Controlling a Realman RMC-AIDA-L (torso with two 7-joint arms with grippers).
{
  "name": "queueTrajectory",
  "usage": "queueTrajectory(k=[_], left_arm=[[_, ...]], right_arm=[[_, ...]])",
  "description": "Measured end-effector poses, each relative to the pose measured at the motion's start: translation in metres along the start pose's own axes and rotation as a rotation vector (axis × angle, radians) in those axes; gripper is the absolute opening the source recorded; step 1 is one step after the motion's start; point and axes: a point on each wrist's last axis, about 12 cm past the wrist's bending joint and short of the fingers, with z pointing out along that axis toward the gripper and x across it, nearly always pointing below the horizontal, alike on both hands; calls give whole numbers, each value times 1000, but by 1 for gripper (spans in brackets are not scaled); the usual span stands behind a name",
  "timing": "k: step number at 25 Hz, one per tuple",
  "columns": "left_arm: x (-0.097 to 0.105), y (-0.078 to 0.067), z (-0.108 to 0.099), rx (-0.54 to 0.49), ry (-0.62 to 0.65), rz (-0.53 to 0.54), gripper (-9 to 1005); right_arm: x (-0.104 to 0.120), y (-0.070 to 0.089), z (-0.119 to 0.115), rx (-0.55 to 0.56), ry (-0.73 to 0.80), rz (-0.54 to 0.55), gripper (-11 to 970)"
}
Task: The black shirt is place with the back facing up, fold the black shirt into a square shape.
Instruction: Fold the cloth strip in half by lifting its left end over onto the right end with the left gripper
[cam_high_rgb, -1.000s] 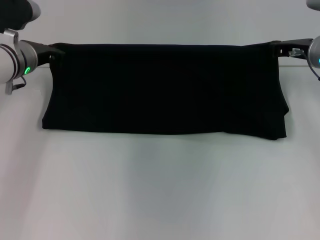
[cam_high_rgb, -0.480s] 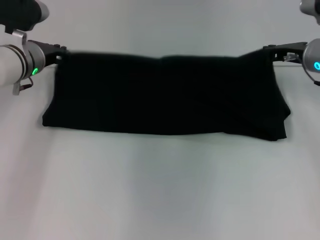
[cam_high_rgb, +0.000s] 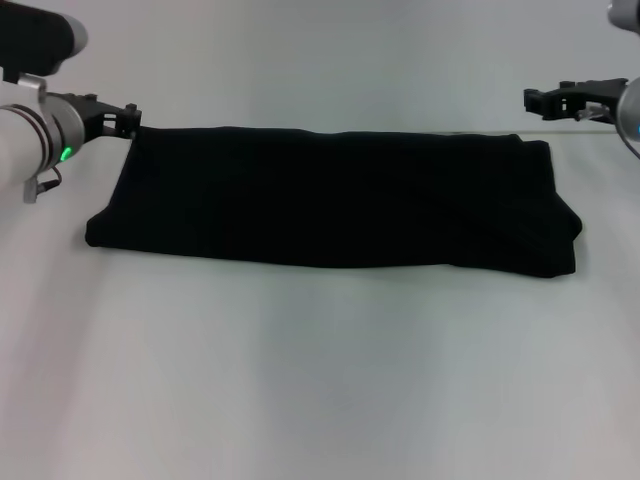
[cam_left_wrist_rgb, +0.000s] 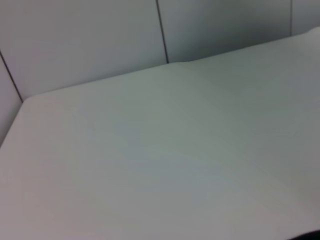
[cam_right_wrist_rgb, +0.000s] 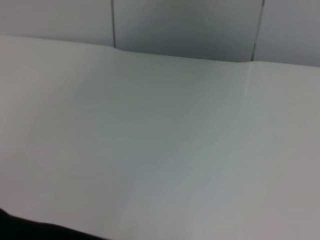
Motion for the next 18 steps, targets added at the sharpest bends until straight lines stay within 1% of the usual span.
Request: queueTrajectory(k=[3,5,7,11,13,16,18], left_arm=[[-2,7,-2,4,1,-44,484],[-2,11,-5,40,18,-79,544],[-3,16,-10,104,50,-123,603],[-3,30,-29,225,127,-189,729],[-3,37,-40,265,152,-204,801],[1,44,-55,317,189,-220,908],[5,46,-62,340,214,-224,908]], right_arm=[[0,-12,-8,-36,6,58,493],[2,-19,-15,-78,19,97,567],[4,-27,-23,-123,32,139,641],[17,-39,-42,-204,75,216,687],[24,-44,-51,-228,89,245,710],[37,-50,-64,-282,110,290,709],[45,-53,-72,-317,119,320,708]])
